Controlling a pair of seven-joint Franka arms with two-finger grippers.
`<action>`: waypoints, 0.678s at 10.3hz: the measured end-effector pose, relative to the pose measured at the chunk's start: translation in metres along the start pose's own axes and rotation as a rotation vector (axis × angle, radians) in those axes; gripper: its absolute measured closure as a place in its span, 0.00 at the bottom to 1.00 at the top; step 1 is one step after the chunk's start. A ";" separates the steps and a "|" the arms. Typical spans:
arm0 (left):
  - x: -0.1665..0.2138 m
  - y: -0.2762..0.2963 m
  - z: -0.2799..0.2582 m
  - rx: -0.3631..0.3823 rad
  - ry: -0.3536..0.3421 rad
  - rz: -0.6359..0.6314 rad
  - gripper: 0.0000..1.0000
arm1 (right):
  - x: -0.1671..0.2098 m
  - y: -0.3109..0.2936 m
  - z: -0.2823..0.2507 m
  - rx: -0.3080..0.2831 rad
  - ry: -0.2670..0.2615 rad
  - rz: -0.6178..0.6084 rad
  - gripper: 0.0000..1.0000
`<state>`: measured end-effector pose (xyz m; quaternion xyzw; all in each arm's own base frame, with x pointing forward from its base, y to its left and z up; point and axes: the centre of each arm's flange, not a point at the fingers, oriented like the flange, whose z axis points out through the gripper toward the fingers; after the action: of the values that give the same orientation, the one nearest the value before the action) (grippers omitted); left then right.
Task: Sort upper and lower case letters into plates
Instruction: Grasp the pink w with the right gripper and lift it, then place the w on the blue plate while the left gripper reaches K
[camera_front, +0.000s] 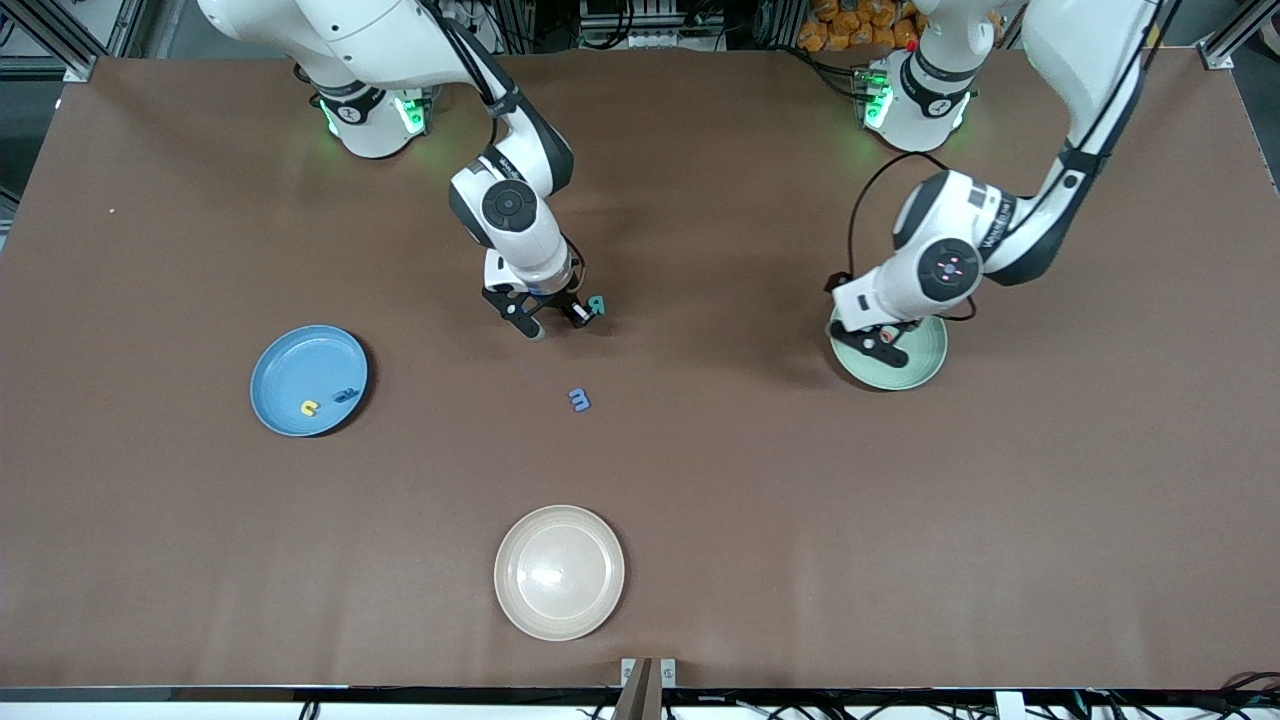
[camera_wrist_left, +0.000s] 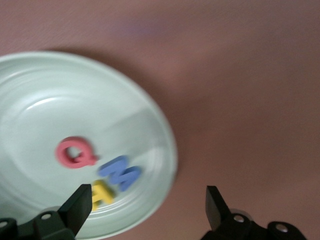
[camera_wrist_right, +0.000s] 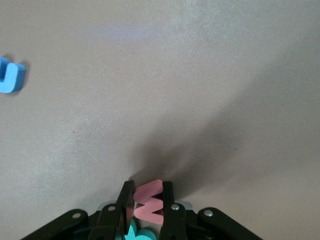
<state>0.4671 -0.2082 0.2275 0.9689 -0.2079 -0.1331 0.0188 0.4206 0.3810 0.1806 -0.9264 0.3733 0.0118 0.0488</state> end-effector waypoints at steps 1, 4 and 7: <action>0.007 0.029 -0.007 -0.002 0.019 -0.029 0.00 | 0.011 -0.002 -0.006 0.009 0.008 0.000 0.72; 0.028 0.112 -0.023 -0.027 0.066 -0.107 0.00 | 0.103 0.008 -0.034 -0.019 0.045 -0.041 0.72; 0.053 0.176 -0.031 -0.084 0.099 -0.207 0.00 | 0.205 0.032 -0.063 -0.092 0.053 -0.094 0.72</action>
<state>0.4521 -0.3910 0.2602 0.9889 -0.1001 -0.0948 0.0558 0.5447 0.2103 0.2287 -0.9440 0.3298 0.0021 -0.0034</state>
